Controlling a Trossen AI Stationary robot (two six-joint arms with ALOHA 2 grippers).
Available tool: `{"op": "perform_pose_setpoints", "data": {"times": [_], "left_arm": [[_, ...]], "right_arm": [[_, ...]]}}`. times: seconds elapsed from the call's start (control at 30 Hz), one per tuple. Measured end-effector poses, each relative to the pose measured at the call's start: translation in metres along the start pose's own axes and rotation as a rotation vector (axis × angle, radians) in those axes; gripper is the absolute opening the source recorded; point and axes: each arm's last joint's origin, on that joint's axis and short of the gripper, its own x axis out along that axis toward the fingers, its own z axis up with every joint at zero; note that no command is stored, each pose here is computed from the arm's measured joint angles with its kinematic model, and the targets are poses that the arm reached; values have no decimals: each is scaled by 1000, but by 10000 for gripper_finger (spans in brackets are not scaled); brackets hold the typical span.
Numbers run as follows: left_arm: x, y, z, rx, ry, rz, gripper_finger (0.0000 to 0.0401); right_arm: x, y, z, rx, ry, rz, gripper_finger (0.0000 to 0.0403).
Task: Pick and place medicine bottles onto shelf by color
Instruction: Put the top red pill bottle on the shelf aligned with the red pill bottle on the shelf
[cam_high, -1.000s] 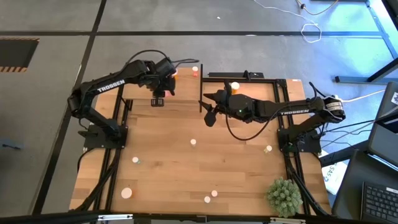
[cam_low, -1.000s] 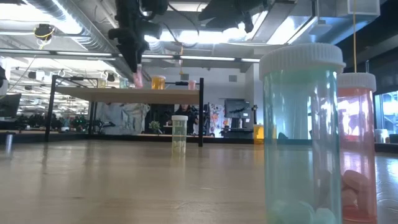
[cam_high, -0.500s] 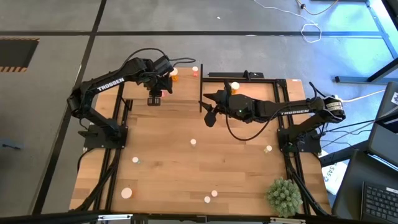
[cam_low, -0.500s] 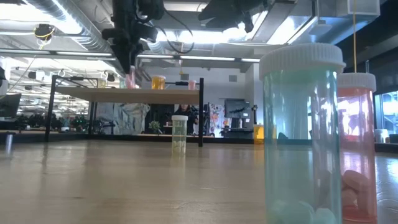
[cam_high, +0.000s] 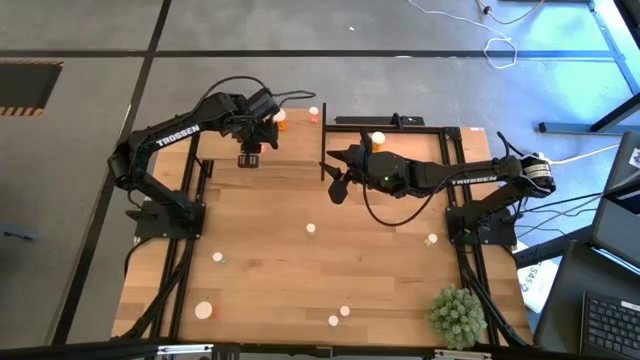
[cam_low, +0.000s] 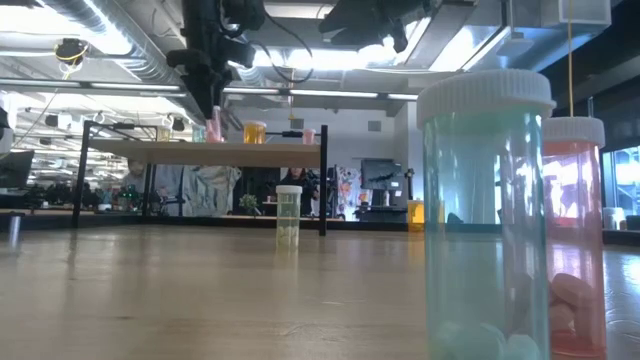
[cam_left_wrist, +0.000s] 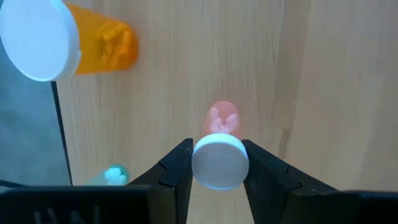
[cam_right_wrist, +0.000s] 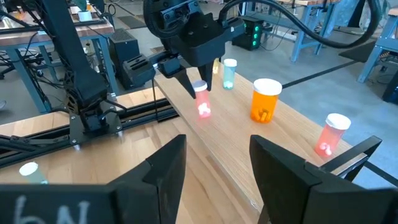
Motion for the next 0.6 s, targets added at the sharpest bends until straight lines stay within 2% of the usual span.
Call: {"op": "perform_pose_setpoints", "data": {"times": [0.6], "left_arm": [[1,1,2,-2,-15,5,113]], "right_arm": [[0,0,0,0,0,0,179]]}}
